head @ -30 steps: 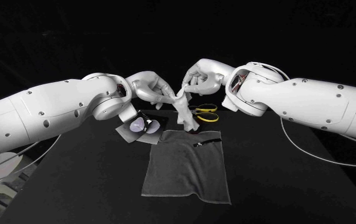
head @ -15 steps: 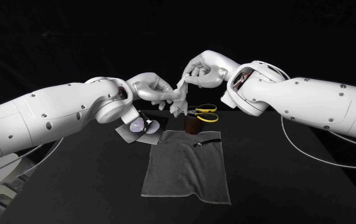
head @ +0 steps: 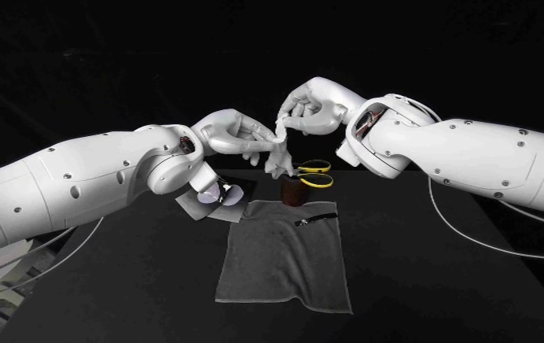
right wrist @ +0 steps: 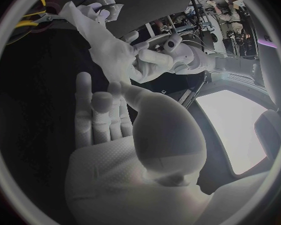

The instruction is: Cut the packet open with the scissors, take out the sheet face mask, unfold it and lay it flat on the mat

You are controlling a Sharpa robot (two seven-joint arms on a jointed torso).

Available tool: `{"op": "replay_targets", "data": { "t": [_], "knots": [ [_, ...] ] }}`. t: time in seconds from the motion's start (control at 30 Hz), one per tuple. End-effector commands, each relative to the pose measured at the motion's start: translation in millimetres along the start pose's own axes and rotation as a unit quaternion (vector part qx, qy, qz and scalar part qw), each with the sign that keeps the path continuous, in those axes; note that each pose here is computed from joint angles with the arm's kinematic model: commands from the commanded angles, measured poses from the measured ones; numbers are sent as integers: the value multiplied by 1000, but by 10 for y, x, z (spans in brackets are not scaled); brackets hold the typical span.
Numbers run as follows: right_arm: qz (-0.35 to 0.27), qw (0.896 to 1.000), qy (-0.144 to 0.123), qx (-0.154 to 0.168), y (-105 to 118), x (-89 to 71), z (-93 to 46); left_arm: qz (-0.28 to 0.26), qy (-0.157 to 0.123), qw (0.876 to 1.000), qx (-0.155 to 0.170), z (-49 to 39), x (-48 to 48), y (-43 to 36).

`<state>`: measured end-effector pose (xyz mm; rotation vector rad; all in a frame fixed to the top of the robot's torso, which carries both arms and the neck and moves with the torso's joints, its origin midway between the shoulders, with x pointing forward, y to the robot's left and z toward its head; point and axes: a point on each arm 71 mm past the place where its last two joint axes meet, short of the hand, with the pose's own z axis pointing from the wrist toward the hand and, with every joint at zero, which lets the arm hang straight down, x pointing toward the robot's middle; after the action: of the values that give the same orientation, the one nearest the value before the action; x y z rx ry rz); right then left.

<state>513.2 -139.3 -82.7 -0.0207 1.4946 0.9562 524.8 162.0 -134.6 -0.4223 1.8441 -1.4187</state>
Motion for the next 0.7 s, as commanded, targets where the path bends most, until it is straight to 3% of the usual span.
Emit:
{"op": "replay_targets", "data": {
  "t": [0.03, 0.7],
  "knots": [
    [5, 1000, -5, 1, 14, -11, 0, -19, -8, 999, 27, 17, 5, -41],
    [16, 1000, -22, 13, 22, -22, 6, 32, 1, 999, 3, 42, 84, 61]
  ]
}}
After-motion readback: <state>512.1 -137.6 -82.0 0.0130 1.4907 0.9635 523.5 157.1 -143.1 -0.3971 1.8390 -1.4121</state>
